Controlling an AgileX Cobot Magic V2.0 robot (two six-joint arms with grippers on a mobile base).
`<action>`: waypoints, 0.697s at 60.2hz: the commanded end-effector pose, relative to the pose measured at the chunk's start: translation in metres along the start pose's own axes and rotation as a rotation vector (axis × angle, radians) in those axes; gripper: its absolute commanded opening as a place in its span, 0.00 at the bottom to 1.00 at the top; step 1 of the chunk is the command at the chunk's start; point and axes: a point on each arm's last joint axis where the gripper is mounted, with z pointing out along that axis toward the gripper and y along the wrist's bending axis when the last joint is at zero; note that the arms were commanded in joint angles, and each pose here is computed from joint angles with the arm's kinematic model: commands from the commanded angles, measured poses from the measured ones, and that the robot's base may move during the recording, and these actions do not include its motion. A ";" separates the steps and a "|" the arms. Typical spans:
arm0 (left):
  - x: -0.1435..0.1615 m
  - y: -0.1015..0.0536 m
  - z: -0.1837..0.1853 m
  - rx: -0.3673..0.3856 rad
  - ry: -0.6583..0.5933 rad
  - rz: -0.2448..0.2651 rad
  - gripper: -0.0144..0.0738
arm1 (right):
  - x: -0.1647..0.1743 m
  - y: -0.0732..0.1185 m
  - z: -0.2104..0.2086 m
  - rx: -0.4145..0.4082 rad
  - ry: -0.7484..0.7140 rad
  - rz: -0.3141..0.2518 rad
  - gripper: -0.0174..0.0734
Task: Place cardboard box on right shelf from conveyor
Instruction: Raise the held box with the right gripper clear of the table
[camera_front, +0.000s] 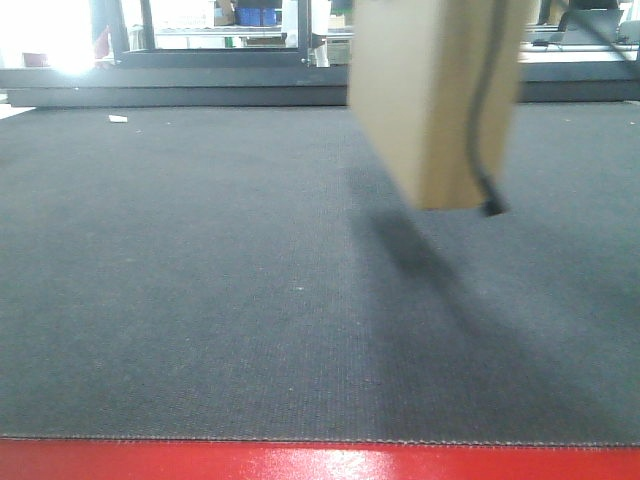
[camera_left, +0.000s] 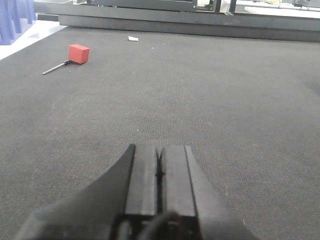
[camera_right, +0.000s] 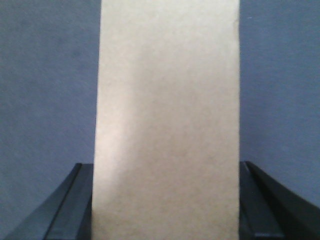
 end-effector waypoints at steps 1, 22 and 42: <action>-0.006 0.000 -0.001 -0.005 -0.092 -0.005 0.03 | 0.002 -0.020 -0.046 -0.035 -0.149 -0.044 0.43; -0.006 0.000 -0.001 -0.005 -0.092 -0.005 0.03 | 0.087 -0.087 -0.091 0.054 -0.213 -0.024 0.43; -0.006 0.000 -0.001 -0.005 -0.092 -0.005 0.03 | 0.177 -0.108 -0.139 0.054 -0.383 -0.005 0.43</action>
